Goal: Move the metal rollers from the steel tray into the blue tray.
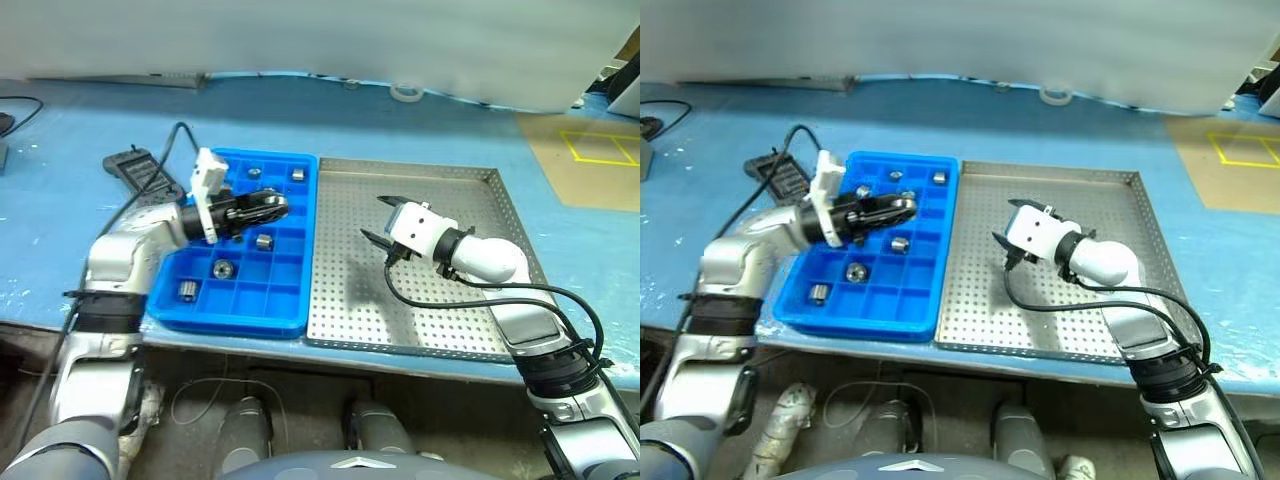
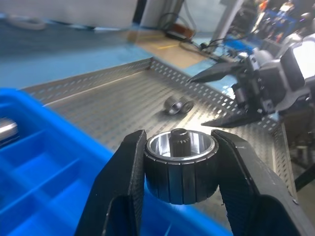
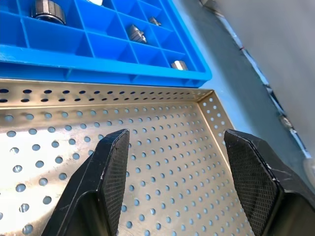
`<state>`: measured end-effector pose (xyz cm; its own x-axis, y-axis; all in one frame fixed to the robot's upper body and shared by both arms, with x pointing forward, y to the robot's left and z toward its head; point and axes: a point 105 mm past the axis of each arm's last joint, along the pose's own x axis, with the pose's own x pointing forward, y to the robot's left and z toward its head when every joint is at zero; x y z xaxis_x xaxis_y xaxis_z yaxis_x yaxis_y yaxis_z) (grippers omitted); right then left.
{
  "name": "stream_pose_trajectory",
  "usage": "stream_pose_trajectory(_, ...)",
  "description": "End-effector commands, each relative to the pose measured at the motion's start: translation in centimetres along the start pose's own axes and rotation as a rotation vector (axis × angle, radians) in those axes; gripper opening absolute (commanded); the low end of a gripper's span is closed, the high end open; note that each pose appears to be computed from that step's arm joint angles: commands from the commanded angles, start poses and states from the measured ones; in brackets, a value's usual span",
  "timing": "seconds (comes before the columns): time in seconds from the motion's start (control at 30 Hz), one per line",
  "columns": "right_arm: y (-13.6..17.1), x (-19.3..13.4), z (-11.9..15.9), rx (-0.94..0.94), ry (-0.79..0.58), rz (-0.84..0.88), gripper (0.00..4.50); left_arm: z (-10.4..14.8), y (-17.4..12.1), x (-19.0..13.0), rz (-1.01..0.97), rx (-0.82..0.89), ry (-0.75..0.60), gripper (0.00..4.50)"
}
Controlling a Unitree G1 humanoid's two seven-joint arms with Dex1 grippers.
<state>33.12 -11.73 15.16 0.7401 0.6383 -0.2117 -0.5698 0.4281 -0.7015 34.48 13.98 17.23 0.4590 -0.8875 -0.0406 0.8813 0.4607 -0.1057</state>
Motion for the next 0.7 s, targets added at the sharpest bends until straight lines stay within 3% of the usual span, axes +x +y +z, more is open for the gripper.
stream_pose_trajectory(0.03,-0.4,0.8,1.3,-0.038,-0.062,-0.030,3.16,0.5,1.2,-0.1,0.096,0.070,-0.031,1.70)
stream_pose_trajectory(0.17,-1.4,1.4,2.1,-0.054,-0.096,-0.096,3.16,0.7,2.0,1.0,0.162,0.056,-0.081,1.70)
stream_pose_trajectory(0.57,-1.0,0.9,1.7,-0.064,-0.076,-0.084,3.16,-3.4,-0.6,4.8,-0.015,0.032,0.050,1.70)
stream_pose_trajectory(0.7,-1.0,0.7,1.6,-0.058,-0.069,-0.094,3.16,-3.8,0.6,5.0,0.049,0.034,0.058,1.70)
